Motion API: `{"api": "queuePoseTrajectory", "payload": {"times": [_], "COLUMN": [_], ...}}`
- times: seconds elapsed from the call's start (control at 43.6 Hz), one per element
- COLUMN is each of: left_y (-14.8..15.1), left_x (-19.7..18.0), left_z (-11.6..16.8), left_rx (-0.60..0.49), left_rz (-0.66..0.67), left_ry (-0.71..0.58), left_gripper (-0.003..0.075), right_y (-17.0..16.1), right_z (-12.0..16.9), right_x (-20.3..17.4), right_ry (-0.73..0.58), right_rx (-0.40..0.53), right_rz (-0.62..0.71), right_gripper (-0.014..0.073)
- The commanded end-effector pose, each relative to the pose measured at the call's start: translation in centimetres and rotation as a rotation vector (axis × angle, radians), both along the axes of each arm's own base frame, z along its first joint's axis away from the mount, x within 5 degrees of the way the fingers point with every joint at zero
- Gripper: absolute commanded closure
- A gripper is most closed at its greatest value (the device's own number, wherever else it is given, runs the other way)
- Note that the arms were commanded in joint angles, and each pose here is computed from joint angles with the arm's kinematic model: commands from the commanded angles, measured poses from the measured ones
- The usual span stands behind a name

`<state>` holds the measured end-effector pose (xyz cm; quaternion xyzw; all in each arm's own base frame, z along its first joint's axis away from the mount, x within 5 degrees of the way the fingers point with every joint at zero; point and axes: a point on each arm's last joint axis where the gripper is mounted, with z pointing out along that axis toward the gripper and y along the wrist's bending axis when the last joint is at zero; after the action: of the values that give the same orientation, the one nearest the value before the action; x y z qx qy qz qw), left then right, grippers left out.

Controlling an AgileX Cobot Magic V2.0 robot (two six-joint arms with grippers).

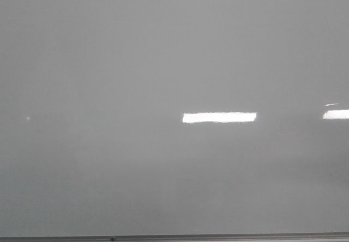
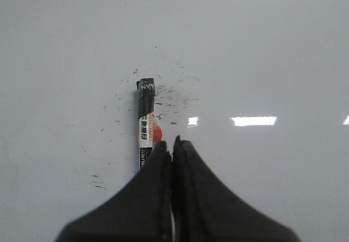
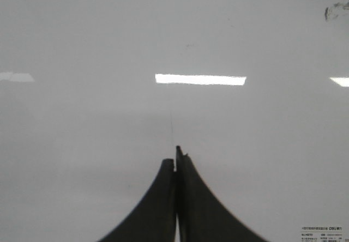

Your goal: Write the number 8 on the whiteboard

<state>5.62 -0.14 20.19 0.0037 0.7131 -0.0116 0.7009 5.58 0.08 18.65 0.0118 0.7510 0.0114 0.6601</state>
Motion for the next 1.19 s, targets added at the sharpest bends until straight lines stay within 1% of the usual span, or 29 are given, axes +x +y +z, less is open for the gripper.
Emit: {"api": "queuePoseTrajectory", "payload": {"times": [0.0,1.078,1.17], "left_y": [0.01,0.01,0.01], "left_x": [-0.02,-0.02,-0.03], "left_z": [0.32,0.34,0.38], "left_rx": [-0.012,-0.012,-0.013], "left_rz": [-0.002,-0.002,-0.001], "left_ry": [-0.076,-0.078,-0.083], "left_gripper": [0.0741,0.0741,0.0741], "right_y": [-0.08,-0.08,-0.08], "right_z": [0.87,0.88,1.02], "right_x": [-0.05,-0.05,-0.05], "right_ry": [-0.096,-0.097,-0.113], "right_rx": [-0.012,-0.012,0.005], "right_rz": [-0.009,-0.009,-0.009], "right_gripper": [0.0657,0.0657,0.0657]}}
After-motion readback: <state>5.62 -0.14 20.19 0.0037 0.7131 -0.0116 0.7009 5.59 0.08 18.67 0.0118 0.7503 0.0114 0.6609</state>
